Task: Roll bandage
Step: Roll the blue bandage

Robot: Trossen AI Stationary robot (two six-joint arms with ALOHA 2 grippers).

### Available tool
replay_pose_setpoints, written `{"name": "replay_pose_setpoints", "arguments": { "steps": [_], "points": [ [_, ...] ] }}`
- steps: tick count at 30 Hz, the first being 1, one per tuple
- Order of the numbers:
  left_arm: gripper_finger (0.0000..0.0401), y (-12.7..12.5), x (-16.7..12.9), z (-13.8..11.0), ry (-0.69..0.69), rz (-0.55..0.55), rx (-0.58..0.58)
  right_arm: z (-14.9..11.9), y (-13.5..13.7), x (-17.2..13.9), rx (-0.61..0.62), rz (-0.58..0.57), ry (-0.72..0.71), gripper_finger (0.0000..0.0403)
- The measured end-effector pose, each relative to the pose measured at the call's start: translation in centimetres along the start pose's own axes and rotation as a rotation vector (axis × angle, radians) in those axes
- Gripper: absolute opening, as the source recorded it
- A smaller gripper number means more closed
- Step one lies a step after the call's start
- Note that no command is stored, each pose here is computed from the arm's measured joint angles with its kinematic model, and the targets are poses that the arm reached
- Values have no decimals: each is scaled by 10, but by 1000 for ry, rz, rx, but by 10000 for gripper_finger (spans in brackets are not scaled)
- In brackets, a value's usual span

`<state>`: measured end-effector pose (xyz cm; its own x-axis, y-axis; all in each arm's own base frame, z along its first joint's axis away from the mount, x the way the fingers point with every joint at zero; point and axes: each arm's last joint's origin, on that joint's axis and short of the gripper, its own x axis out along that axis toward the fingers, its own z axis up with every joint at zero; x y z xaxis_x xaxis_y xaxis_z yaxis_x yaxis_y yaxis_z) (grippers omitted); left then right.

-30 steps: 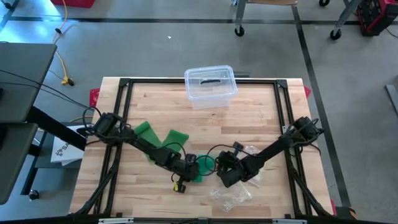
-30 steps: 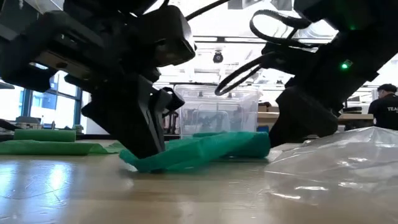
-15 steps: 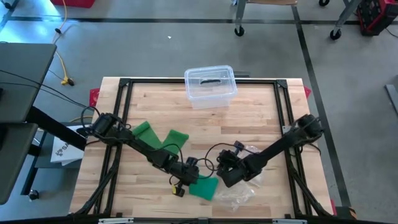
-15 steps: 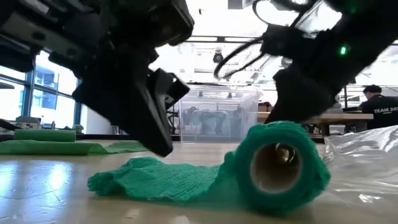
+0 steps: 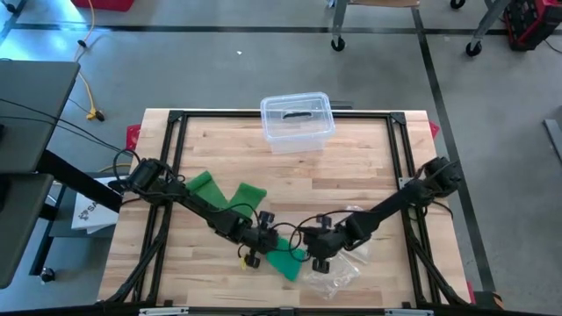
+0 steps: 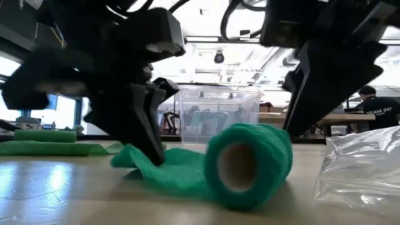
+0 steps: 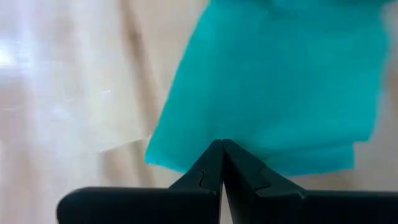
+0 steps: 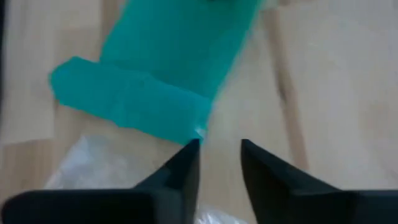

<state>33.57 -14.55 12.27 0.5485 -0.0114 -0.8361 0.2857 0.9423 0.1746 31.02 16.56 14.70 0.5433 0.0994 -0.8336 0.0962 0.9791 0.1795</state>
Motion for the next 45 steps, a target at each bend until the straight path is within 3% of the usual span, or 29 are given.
{"name": "replay_pose_setpoints", "arguments": {
  "steps": [6,11,18,22,28,30,34,38,41,45],
  "points": [
    [5,21,0,-7,89,231,105,6,-3,16,-16,70,-26,187],
    [5,41,-9,-8,143,371,134,7,-3,24,-46,93,-39,201],
    [5,46,-44,-3,129,385,119,8,-5,26,-85,-31,-131,201],
    [9,49,-69,-1,106,351,62,-6,-18,34,-64,-14,-169,201],
    [70,72,-70,-12,196,310,-66,-24,-34,39,12,46,-281,201],
    [95,74,-69,-14,201,246,-135,-25,-35,39,-9,20,-304,201],
    [123,48,-72,-16,238,45,-238,-25,-39,39,-62,-39,-329,201],
    [125,2,-79,-14,206,-9,-304,-19,-42,39,-95,-51,-364,201],
    [121,-32,-74,-10,111,-2,-348,-15,-46,39,-100,-52,-381,201],
    [112,-58,-50,-8,-35,137,-385,-11,-46,43,-89,23,-408,201]
  ]
}}
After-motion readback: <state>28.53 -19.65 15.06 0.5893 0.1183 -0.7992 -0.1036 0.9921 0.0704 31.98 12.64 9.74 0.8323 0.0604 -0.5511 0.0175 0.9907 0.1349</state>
